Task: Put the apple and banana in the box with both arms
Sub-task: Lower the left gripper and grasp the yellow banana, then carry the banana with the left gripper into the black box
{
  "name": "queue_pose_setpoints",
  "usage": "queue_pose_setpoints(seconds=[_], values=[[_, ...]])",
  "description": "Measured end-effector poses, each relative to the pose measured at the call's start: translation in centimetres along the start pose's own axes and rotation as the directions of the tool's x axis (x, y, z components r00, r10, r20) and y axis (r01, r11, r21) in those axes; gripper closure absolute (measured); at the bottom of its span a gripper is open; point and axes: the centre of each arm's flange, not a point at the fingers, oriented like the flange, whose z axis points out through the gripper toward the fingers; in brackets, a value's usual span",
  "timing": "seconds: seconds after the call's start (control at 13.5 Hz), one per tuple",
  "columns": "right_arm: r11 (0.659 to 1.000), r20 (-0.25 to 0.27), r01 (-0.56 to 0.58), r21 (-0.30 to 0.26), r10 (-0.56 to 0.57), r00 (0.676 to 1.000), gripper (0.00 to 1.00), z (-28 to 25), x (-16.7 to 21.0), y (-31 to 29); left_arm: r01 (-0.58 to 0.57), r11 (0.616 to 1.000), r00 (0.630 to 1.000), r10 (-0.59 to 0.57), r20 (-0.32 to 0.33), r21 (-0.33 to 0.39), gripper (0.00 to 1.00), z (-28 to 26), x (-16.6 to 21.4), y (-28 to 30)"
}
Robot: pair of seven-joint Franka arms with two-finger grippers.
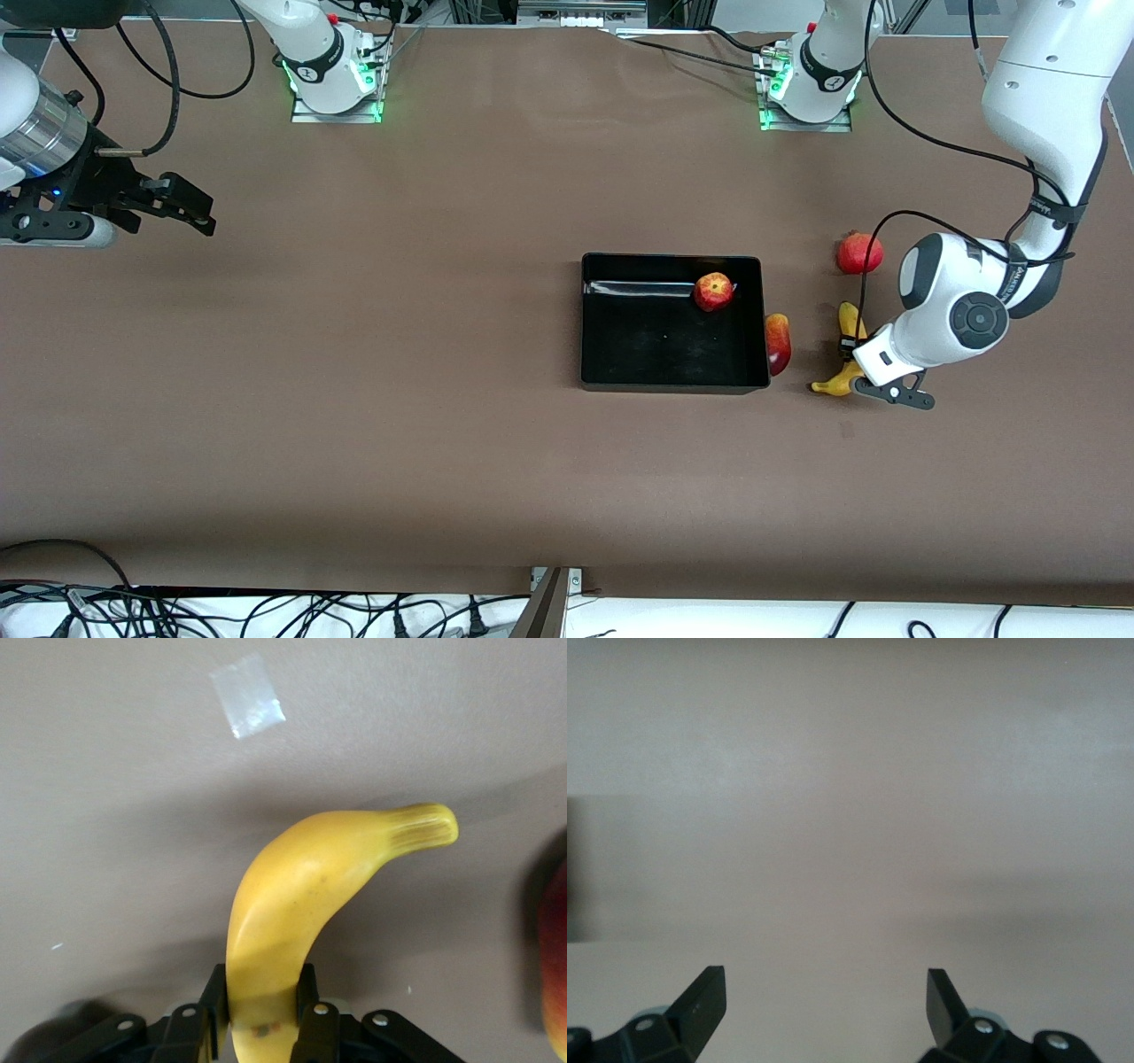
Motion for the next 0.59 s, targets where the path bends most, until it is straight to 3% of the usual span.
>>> queue_pose_setpoints(seconds=[0.3, 0.59], values=[[1.0, 0.0, 0.0, 0.0, 0.0, 1.0, 0.0, 0.0, 0.0, 0.0, 0.158, 0.987, 0.984, -0.154, 0.093, -0.037, 0.67, -13.3, 2.5, 4.9], [1.0, -0.001, 0.0, 0.0, 0.0, 1.0, 0.0, 0.0, 0.0, 0.0, 0.314, 0.948, 0.943, -0.306, 0.129, -0.046, 0.67, -16.1, 2.8, 22.5]])
